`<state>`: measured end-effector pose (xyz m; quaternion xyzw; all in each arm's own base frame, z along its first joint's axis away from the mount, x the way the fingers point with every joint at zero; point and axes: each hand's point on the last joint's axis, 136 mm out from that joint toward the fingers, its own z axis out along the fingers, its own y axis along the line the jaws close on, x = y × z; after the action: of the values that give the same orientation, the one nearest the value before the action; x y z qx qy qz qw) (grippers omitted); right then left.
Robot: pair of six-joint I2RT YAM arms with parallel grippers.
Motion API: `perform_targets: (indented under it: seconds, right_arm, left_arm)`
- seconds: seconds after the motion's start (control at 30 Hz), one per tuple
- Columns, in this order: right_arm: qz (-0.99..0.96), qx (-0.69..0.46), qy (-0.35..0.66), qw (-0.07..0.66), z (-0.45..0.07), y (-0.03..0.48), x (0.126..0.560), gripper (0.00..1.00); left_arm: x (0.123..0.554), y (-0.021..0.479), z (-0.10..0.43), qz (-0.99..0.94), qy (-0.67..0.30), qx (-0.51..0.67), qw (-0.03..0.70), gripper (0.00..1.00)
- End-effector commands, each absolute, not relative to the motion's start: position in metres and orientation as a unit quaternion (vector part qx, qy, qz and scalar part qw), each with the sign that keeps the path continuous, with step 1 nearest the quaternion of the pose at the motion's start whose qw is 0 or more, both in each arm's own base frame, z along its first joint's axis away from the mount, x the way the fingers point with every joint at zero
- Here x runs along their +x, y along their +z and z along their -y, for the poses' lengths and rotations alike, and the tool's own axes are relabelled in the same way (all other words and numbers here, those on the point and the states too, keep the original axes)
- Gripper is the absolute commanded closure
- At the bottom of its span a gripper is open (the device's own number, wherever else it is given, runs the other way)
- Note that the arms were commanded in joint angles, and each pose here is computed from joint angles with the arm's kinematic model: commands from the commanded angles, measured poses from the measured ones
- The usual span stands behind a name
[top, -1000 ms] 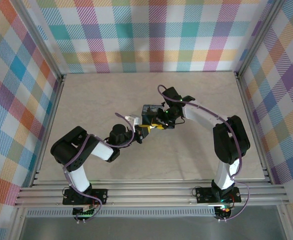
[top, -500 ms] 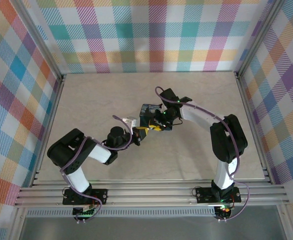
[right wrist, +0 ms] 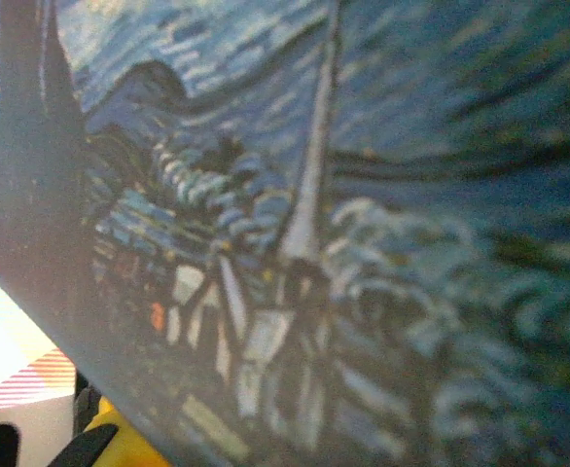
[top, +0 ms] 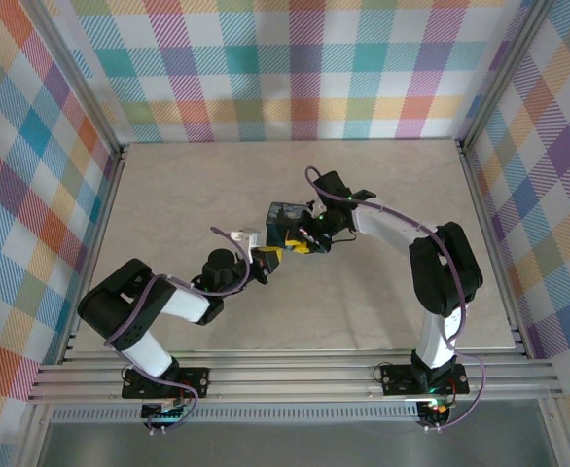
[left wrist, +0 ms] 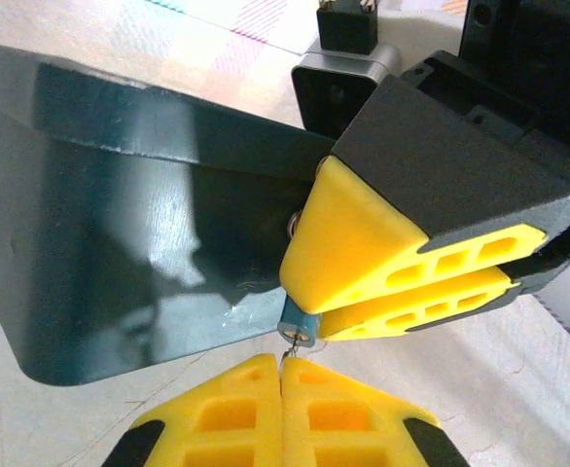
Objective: Unlock a padlock with a key
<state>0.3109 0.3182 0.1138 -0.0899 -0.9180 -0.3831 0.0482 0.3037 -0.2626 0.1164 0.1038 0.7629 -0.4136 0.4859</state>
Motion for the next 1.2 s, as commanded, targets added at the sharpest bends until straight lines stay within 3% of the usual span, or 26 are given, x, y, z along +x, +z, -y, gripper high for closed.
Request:
perform_targets:
  seconds: [0.0, 0.43, 1.17]
  right_arm:
    - [0.894, -0.094, -0.431, 0.084, -0.323, 0.133, 0.302, 1.0]
    - [0.882, -0.133, -0.439, 0.112, -0.32, 0.132, 0.307, 1.0]
    - [0.88, -0.169, -0.432, 0.101, -0.319, 0.127, 0.315, 1.0]
  left_arm:
    - [0.304, 0.137, 0.255, -0.741, -0.434, 0.09, 0.504, 1.0]
    - [0.306, 0.163, 0.237, -0.717, -0.462, 0.062, 0.518, 1.0]
    - [0.322, 0.154, 0.252, -0.71, -0.484, 0.057, 0.508, 1.0]
